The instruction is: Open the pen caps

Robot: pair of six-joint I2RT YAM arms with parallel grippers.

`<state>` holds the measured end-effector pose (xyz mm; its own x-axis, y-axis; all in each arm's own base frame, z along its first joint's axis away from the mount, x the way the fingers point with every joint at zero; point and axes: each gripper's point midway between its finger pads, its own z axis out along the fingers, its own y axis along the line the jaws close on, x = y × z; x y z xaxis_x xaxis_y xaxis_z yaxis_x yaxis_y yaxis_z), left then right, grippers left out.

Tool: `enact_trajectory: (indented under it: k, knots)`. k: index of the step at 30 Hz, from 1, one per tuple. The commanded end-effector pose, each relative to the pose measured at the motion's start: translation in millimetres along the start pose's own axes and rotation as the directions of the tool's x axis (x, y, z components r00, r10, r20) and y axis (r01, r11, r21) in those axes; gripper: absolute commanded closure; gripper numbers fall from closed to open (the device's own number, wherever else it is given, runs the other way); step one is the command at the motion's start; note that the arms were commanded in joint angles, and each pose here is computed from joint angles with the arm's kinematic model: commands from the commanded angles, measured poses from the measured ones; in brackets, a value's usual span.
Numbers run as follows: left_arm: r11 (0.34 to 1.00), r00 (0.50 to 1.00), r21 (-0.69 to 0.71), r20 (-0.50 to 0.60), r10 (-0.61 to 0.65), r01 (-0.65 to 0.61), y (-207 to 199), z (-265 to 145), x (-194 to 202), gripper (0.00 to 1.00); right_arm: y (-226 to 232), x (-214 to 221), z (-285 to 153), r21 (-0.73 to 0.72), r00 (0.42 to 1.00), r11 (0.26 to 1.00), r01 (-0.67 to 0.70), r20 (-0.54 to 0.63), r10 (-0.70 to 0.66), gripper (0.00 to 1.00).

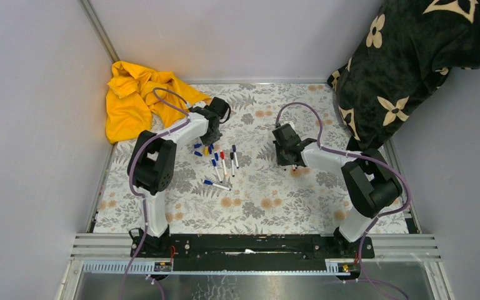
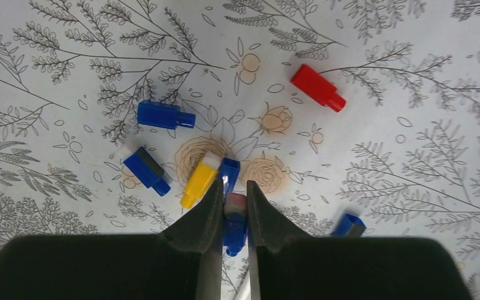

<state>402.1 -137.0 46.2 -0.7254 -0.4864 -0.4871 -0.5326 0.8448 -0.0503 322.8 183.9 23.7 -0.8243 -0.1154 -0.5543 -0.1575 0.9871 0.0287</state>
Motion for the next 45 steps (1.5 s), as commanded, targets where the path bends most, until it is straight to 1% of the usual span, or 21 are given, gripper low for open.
enact_trajectory:
  k: [1,4,6,9,11,14,17,20,22,28,31,33,39,42,45]
  knots:
    - [0.997,0.999,-0.077,0.042,0.034,-0.03,14,3,-10,0.88,-14,-26,3,0.083,0.997,0.996,0.011,0.07,-0.017,0.98]
    - [0.996,0.999,-0.088,0.04,0.035,-0.031,17,7,-10,0.83,-18,-21,8,0.104,0.998,0.994,0.016,0.06,-0.023,0.95]
    - [0.996,0.999,-0.088,0.04,0.033,-0.029,17,7,-10,0.77,-21,-17,10,0.118,0.998,0.993,0.02,0.051,-0.026,0.91]
    - [0.996,0.999,-0.087,0.043,0.031,-0.027,16,7,-11,0.7,-26,-13,13,0.139,0.998,0.99,0.029,0.045,-0.035,0.84]
    - [0.996,0.999,-0.085,0.043,0.031,-0.028,15,7,-12,0.68,-28,-10,15,0.149,0.999,0.988,0.033,0.038,-0.039,0.8]
    - [0.996,0.999,-0.082,0.043,0.029,-0.026,15,5,-12,0.58,-29,-7,17,0.155,0.999,0.987,0.037,0.029,-0.042,0.74]
    - [0.997,0.998,-0.081,0.051,0.022,-0.018,17,3,-13,0.57,-30,-4,17,0.158,0.999,0.987,0.037,0.027,-0.042,0.72]
    - [0.997,0.998,-0.076,0.055,0.016,-0.012,17,-1,-14,0.57,-32,-4,16,0.162,0.999,0.986,0.038,0.027,-0.042,0.66]
    - [0.998,0.998,-0.066,0.061,0.003,0.001,17,-5,-16,0.56,-32,-6,13,0.162,0.998,0.986,0.04,0.032,-0.046,0.66]
    - [0.999,0.995,-0.011,0.092,-0.049,0.051,14,-28,-28,0.55,-23,-38,-13,0.114,0.989,0.992,0.057,0.127,-0.071,0.6]
    - [0.996,0.992,0.044,0.092,-0.082,0.078,9,-42,-31,0.47,-11,-54,-27,0.055,0.985,0.996,0.071,0.154,-0.079,0.57]
    - [0.991,0.991,0.091,0.087,-0.105,0.098,6,-51,-31,0.44,1,-60,-32,0.007,0.985,0.997,0.078,0.156,-0.079,0.55]
    - [0.966,0.986,0.214,0.049,-0.157,0.143,3,-74,-21,0.32,60,-58,-34,-0.146,0.985,0.977,0.156,0.104,-0.141,0.52]
    - [0.956,0.985,0.25,0.038,-0.171,0.156,7,-84,-17,0.29,90,-53,-29,-0.187,0.981,0.964,0.19,0.08,-0.178,0.51]
    - [0.949,0.984,0.272,0.036,-0.177,0.161,11,-94,-15,0.28,117,-52,-23,-0.224,0.979,0.953,0.204,0.063,-0.194,0.49]
